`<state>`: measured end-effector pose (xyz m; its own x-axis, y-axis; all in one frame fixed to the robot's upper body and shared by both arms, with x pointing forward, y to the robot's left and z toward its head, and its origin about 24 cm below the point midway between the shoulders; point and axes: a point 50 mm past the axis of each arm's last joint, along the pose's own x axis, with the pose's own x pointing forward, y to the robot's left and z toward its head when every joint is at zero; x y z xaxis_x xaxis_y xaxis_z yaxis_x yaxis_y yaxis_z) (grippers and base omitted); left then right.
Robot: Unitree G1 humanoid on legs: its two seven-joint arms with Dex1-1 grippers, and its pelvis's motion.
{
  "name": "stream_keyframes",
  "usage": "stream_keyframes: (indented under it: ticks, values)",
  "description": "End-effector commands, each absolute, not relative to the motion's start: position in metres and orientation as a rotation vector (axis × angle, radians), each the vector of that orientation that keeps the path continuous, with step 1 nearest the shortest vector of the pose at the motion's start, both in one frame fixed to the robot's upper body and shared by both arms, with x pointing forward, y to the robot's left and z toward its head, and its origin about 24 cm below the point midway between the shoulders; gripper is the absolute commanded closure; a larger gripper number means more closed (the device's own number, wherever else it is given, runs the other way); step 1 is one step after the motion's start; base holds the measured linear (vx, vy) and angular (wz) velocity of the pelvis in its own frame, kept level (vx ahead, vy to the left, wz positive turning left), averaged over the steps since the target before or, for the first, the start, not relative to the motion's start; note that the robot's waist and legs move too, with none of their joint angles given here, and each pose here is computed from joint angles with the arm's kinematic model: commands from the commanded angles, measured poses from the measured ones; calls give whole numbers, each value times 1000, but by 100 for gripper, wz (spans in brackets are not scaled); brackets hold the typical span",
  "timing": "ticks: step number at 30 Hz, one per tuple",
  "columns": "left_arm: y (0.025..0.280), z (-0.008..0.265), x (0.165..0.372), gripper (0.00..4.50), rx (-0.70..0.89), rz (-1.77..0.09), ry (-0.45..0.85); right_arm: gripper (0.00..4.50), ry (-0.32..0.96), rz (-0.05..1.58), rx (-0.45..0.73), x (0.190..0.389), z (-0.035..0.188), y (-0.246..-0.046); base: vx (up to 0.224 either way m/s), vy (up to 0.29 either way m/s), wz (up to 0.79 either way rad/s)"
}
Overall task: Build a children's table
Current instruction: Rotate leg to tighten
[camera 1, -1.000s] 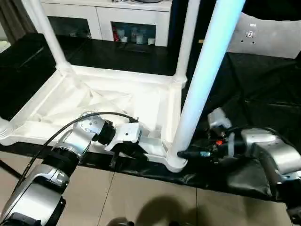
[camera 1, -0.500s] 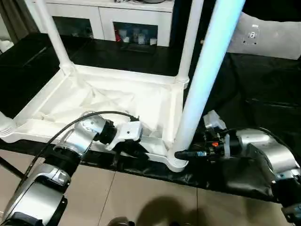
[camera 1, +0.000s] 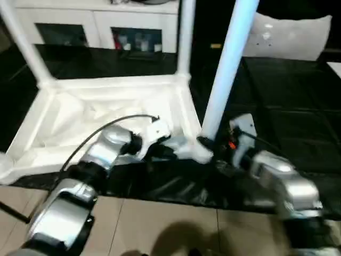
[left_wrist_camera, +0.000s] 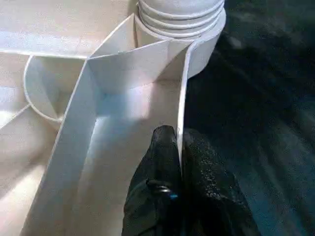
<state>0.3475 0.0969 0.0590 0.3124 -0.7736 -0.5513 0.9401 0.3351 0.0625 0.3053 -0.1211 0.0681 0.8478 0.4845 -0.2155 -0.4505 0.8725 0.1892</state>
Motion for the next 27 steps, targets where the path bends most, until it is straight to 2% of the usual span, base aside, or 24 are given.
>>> stream_keyframes:
  ticks: [1,5,6,8,10,13,17,20,24,27]
  values:
    - [69,87,363,450,393,-1037,304,249,387,654,224,291,49,-63,0,0,0]
    - [57,88,364,450,407,-1013,286,249,403,559,234,295,49,-49,0,0,0]
    - [56,88,363,450,407,-1017,283,214,394,556,230,295,50,-50,0,0,0]
    - [57,87,360,450,419,-1035,281,177,354,539,216,295,53,-60,0,0,0]
    - [61,86,360,450,426,-1039,282,169,337,529,224,295,54,-68,0,0,0]
    - [73,81,356,450,450,-1067,288,133,272,557,195,294,59,-91,0,0,0]
    - [88,77,348,450,494,-1167,284,101,214,660,136,289,67,-123,0,0,0]
    - [102,73,339,450,559,-1297,301,78,195,825,53,283,76,-146,0,0,0]
    - [109,72,330,450,551,-1428,311,49,204,949,-2,279,82,-159,0,0,0]
    - [115,74,321,450,534,-1566,329,49,227,1093,-69,274,88,-171,0,0,0]
